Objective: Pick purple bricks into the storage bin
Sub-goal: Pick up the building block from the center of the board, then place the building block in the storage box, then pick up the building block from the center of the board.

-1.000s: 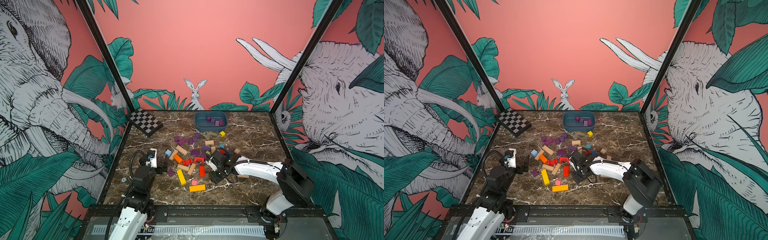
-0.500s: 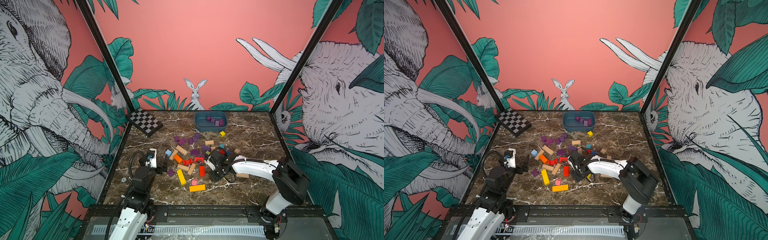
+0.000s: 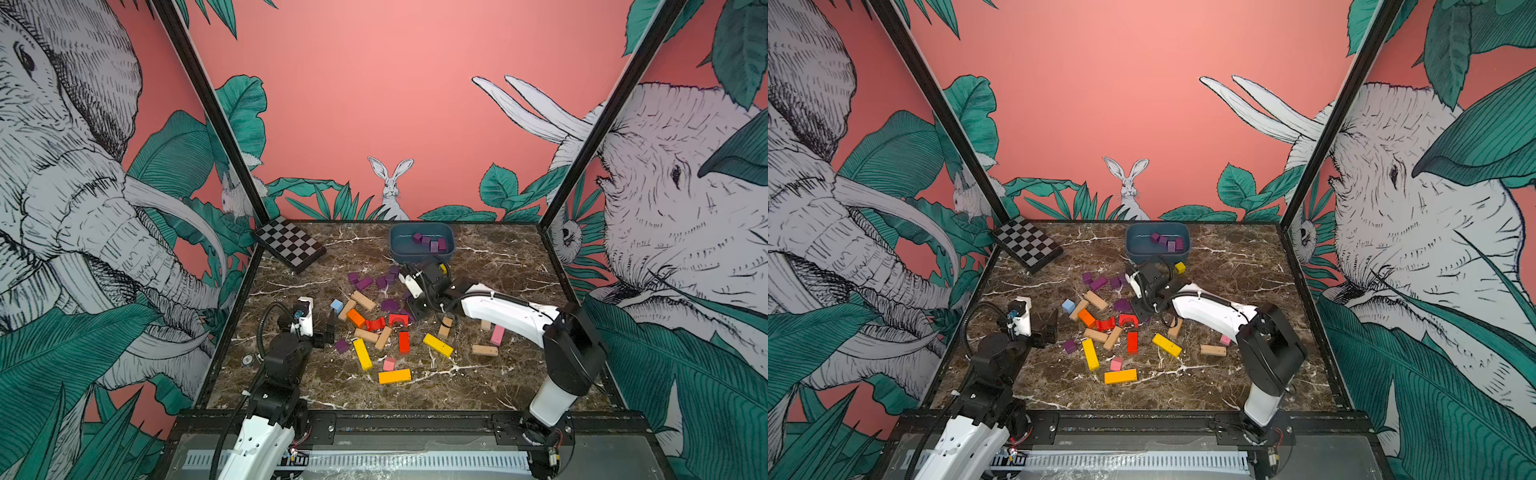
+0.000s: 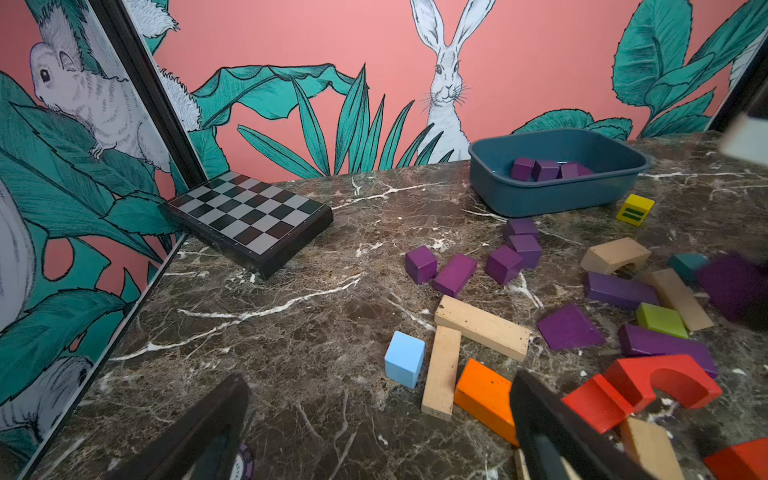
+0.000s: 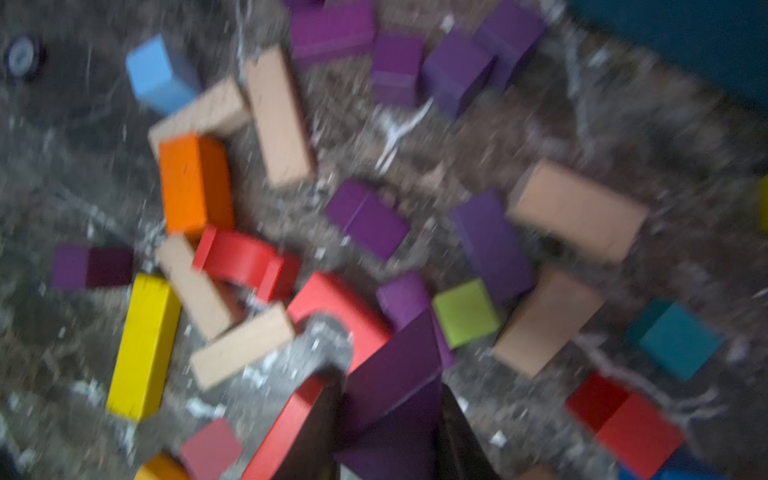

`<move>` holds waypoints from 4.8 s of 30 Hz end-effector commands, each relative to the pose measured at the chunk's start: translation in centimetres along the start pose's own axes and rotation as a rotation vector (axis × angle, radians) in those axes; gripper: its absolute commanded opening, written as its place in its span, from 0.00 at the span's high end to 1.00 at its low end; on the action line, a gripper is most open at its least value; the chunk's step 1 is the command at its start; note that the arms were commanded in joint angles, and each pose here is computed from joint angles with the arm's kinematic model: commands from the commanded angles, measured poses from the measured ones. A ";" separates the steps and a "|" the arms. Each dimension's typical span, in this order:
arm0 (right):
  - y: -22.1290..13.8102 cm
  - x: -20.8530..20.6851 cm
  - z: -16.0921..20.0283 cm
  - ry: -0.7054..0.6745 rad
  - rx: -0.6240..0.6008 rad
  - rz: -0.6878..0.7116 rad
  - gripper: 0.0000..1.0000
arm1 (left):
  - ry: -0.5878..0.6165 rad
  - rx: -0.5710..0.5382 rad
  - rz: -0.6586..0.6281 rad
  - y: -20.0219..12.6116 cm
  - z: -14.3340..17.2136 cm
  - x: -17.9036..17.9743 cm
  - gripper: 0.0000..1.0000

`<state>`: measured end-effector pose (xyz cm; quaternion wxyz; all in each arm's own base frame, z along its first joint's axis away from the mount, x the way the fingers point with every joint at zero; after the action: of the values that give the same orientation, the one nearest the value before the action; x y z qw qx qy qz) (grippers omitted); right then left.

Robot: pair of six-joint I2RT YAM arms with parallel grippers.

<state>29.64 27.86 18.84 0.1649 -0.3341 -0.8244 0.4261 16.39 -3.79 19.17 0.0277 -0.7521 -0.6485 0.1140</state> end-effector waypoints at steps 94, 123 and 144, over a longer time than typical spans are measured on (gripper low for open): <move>-5.6 -4.5 13.8 -0.124 -0.452 0.451 0.01 | 0.037 0.173 -0.027 5.3 -3.4 -1.3 0.01; -3.7 -5.3 17.0 -0.039 -0.475 0.388 0.01 | -0.189 0.903 -0.162 24.1 -1.2 -4.5 0.06; -3.3 -5.2 16.8 -0.056 -0.457 0.358 0.01 | -0.283 0.913 -0.242 26.0 0.9 -4.3 0.19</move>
<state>22.10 12.59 10.96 -0.0032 -0.4905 -0.8260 0.2776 40.14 -11.78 13.26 0.2938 -0.5583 -0.6095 0.4802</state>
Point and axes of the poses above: each gripper's point midway between its finger pads, its own y axis out along the fingers, its own x axis along the line the jaws close on, z = x × y, the point moved 9 cm from there along -y, back along the fingers, and after that the axes turned 11 degrees about -y, right-handed, at the moved point
